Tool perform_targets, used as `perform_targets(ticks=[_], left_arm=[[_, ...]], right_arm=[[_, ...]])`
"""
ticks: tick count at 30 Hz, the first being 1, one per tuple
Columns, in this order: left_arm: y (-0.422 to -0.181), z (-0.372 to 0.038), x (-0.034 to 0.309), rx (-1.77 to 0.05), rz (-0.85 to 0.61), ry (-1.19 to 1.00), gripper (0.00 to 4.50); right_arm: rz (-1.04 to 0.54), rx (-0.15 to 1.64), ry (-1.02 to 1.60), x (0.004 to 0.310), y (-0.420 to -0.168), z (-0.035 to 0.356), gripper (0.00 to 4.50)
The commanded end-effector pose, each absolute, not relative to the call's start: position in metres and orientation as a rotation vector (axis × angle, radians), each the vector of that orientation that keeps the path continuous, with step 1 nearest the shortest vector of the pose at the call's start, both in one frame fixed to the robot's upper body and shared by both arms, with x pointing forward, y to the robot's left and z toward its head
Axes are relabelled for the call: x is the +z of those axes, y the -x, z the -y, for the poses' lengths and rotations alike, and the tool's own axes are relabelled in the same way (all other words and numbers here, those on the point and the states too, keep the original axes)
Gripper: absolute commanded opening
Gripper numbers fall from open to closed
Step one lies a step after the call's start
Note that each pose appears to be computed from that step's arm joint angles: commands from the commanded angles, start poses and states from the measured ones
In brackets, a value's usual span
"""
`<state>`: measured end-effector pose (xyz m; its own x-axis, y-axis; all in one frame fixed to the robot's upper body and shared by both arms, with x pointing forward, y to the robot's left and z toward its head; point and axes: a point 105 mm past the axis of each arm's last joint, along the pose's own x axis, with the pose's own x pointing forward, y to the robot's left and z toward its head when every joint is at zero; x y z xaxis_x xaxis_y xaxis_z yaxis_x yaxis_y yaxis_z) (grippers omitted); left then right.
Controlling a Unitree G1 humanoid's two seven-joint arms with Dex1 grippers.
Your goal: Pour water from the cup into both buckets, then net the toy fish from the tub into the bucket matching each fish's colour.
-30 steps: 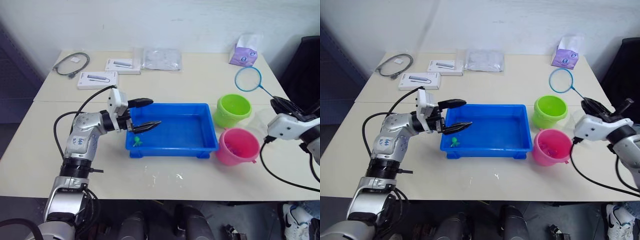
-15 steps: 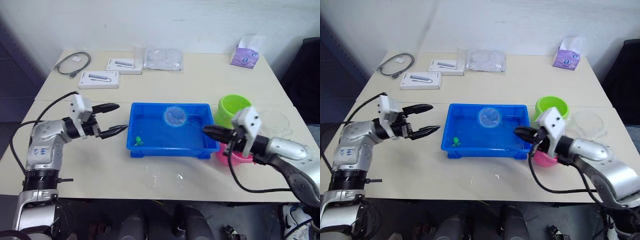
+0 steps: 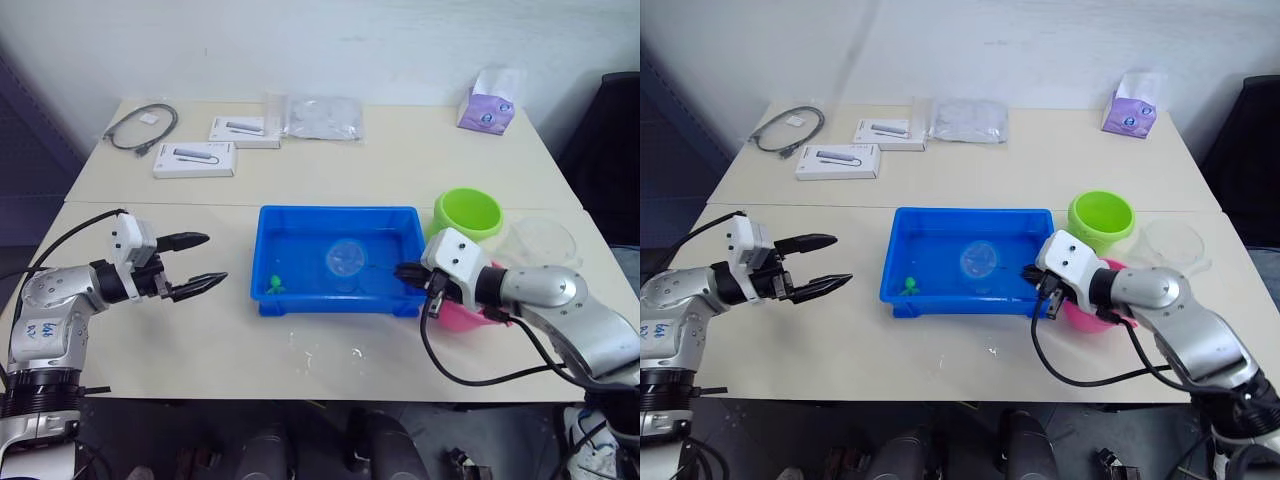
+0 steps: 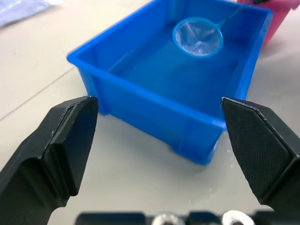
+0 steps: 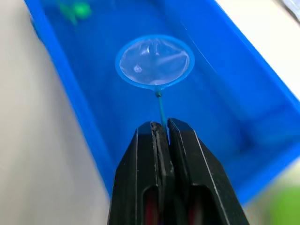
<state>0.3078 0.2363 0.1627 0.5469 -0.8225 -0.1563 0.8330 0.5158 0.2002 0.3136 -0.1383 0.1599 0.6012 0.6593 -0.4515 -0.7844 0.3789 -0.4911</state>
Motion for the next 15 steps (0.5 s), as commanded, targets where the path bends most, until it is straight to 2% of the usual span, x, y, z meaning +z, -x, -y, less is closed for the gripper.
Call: perform_targets(ticks=[1,10,15], left_arm=[[-0.302,-0.236,0.168,-1.042,-0.068,-0.314,4.49],[-0.302,-0.216,0.181,-1.157,-0.143,-0.441,4.49],[-0.306,-0.203,0.190,-1.174,-0.175,-0.482,4.49]], right_arm=[[-0.210,1.026,0.857,0.155,-0.316,0.124,0.00],[-0.289,1.168,0.957,0.149,-0.330,0.088,0.00],[-0.281,1.222,0.917,0.153,-0.334,0.061,0.00]])
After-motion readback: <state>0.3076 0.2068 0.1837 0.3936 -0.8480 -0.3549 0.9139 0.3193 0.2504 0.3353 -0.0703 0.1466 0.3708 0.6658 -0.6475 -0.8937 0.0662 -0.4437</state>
